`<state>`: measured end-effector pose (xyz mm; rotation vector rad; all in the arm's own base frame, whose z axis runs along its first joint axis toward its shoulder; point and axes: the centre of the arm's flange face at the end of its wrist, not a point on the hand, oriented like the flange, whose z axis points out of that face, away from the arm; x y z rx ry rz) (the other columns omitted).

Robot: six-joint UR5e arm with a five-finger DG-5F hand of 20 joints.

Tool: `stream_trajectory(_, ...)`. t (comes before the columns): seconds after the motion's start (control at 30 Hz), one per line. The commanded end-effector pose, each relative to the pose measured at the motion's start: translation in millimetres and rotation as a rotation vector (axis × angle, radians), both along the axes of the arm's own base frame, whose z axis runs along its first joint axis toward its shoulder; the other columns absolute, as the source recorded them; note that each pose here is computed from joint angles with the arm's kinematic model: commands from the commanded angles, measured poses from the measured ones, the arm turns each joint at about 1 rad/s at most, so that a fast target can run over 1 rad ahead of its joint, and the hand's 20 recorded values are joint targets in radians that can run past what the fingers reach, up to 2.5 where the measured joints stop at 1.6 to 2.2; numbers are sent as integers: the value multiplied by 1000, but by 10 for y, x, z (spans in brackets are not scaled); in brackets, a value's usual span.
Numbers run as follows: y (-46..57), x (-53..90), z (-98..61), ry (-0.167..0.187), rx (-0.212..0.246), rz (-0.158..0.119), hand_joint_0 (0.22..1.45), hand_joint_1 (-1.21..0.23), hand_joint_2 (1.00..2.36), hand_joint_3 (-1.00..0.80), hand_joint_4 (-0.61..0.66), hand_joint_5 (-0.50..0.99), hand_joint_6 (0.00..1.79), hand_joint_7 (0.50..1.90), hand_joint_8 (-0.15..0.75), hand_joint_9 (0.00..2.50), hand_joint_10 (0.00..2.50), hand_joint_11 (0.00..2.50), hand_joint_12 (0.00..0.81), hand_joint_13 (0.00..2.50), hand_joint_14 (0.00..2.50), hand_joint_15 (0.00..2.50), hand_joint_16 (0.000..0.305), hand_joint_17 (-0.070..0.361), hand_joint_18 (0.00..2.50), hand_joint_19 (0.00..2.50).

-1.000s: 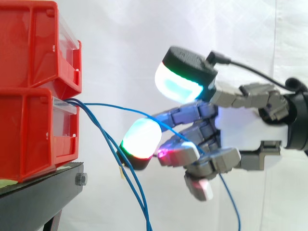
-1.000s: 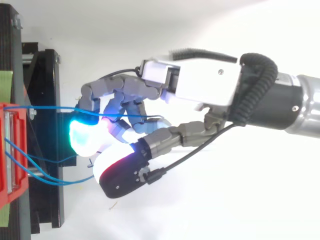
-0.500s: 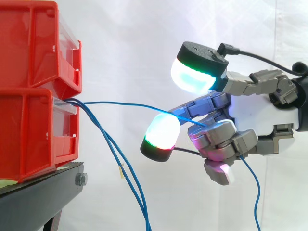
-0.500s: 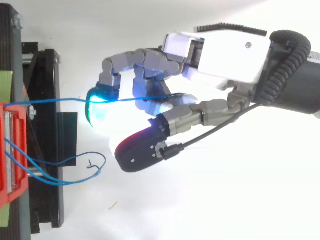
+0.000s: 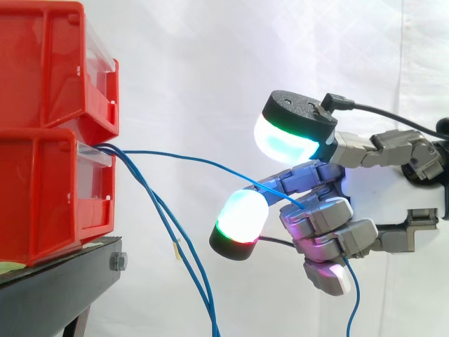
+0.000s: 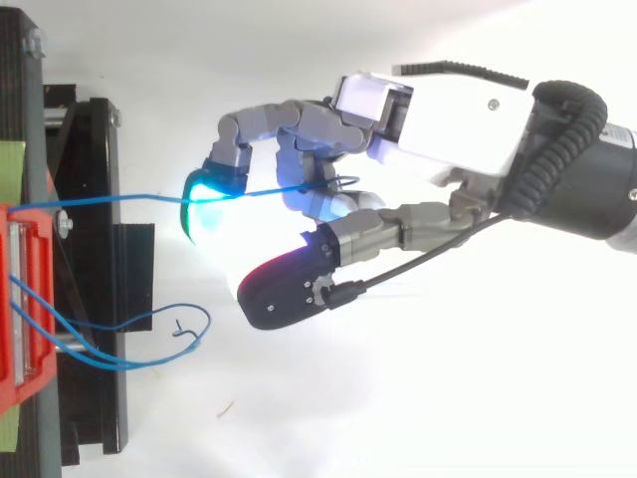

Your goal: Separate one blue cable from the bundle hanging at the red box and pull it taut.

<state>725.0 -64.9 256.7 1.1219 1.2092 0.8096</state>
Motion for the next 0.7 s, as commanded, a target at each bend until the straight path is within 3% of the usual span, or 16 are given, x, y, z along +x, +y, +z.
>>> stream_trajectory(0.0, 12, 3, -34, -37, 11, -10, 479, -625, 1000, -500, 232, -209, 501, 1202, 389, 264, 1890, 1222, 434, 471, 2311, 1221, 54, 121, 947, 1258)
stream_trajectory(0.13, 26, 7, -29, -44, 39, -6, 471, -664, 1000, -500, 237, -209, 501, 1202, 400, 236, 2014, 1213, 445, 436, 2456, 1229, 54, 120, 963, 1279)
stream_trajectory(0.3, 26, 4, -44, -43, 61, -6, 471, -712, 1000, -500, 246, -206, 501, 1208, 401, 154, 2413, 1111, 443, 390, 2500, 1271, 52, 118, 1002, 1340)
stream_trajectory(0.67, 21, -7, -54, -48, 128, -10, 467, -717, 1000, -500, 254, -206, 500, 1210, 412, 112, 2500, 1117, 442, 396, 2500, 1317, 50, 112, 1062, 1484)
